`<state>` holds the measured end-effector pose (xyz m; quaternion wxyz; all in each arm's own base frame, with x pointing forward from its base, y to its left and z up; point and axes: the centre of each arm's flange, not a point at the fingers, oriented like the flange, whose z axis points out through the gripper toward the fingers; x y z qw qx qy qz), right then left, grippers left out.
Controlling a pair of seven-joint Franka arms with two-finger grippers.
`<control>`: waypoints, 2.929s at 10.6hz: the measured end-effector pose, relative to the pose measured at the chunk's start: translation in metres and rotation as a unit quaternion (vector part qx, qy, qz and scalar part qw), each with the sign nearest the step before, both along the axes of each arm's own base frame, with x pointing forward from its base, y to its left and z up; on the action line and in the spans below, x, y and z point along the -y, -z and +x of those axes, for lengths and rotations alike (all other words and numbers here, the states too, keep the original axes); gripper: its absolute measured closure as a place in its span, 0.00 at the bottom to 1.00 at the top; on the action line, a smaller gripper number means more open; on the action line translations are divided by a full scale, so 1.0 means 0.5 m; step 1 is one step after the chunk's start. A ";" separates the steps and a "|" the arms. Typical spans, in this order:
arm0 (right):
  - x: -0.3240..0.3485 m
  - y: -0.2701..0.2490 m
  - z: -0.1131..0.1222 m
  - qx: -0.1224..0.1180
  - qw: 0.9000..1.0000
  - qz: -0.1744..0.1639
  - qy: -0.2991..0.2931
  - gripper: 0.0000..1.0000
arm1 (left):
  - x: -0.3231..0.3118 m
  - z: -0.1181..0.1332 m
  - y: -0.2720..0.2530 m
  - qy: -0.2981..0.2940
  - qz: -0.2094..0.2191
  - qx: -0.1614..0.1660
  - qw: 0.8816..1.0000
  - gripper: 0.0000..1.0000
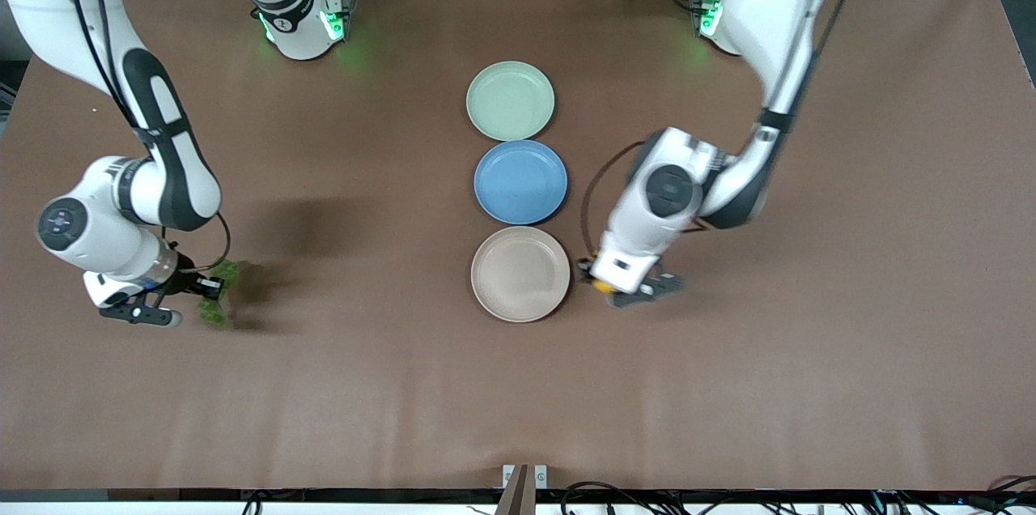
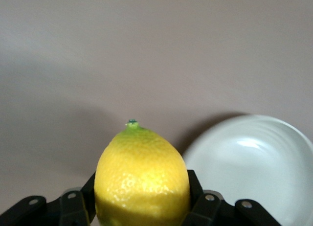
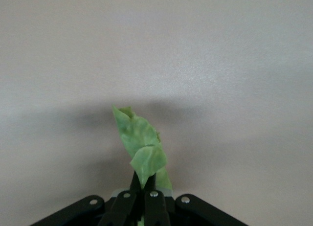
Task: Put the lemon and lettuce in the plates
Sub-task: 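Carry the lemon with the left gripper over the cream plate, then release the lemon onto the cream plate while the right gripper lifts the lettuce, then carry the lettuce with the right gripper while the left gripper withdraws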
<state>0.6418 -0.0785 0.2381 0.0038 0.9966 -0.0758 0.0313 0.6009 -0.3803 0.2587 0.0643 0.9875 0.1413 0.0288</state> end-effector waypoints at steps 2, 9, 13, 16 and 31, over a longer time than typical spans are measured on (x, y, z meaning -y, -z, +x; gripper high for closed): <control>-0.008 -0.073 -0.001 -0.011 1.000 0.007 0.004 0.96 | 0.127 -0.056 0.034 -0.026 -0.024 0.015 0.999 0.30; -0.119 -0.301 -0.059 -0.063 0.997 0.029 0.037 0.96 | 0.225 -0.096 0.089 -0.049 -0.087 0.070 0.993 0.15; -0.239 -0.396 -0.092 -0.062 0.995 0.052 0.059 0.96 | 0.224 -0.080 0.063 -0.052 -0.095 0.082 0.991 0.00; -0.381 -0.439 -0.124 -0.060 0.994 0.057 0.075 0.96 | 0.118 0.002 -0.001 -0.071 -0.030 0.094 0.993 0.00; -0.862 -0.406 -0.330 -0.061 0.993 0.077 0.060 0.96 | -0.586 0.011 -0.205 0.123 0.094 -0.051 0.987 0.00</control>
